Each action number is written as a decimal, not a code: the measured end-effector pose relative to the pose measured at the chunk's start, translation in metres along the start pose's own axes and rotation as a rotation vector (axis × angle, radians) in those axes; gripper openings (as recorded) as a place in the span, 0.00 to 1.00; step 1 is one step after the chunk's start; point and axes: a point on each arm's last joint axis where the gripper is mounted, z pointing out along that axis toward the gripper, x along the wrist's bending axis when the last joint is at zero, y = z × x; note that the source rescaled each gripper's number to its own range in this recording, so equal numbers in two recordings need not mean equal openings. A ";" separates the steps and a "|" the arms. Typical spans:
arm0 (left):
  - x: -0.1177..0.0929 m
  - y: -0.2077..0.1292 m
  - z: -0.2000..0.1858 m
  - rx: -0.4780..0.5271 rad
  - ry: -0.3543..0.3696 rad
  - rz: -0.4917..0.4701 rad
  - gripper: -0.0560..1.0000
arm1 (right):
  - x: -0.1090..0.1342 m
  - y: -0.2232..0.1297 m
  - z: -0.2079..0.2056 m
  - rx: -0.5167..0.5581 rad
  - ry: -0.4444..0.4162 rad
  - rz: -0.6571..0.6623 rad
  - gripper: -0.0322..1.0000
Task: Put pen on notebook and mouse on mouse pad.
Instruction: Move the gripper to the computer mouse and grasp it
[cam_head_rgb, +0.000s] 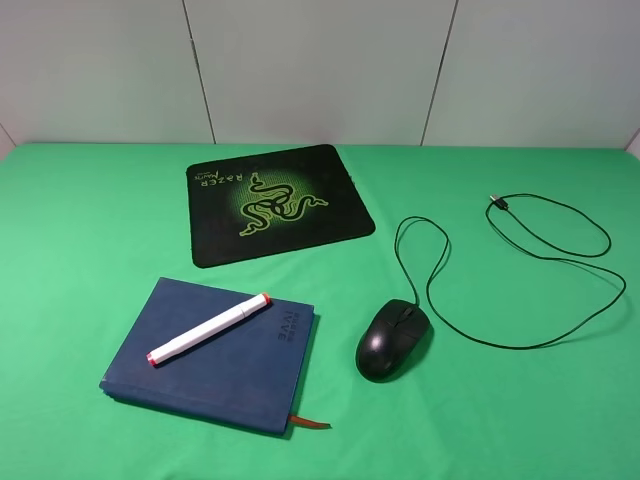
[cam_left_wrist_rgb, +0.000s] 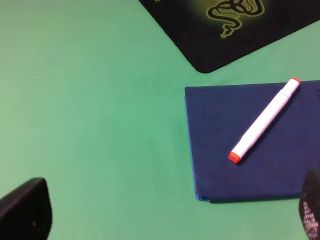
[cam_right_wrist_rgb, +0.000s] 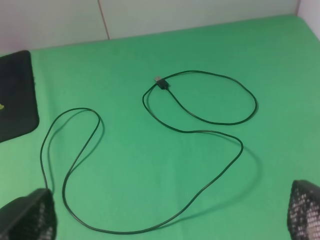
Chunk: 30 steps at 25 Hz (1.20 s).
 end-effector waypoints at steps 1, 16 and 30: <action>0.000 0.000 0.000 0.000 0.000 0.000 1.00 | 0.000 0.000 0.000 0.000 0.000 0.000 1.00; 0.000 0.000 0.000 0.000 0.000 0.000 1.00 | 0.000 0.000 0.000 0.000 0.000 0.000 1.00; 0.000 0.000 0.000 0.000 0.000 0.000 1.00 | 0.001 0.000 -0.001 -0.002 0.006 0.004 1.00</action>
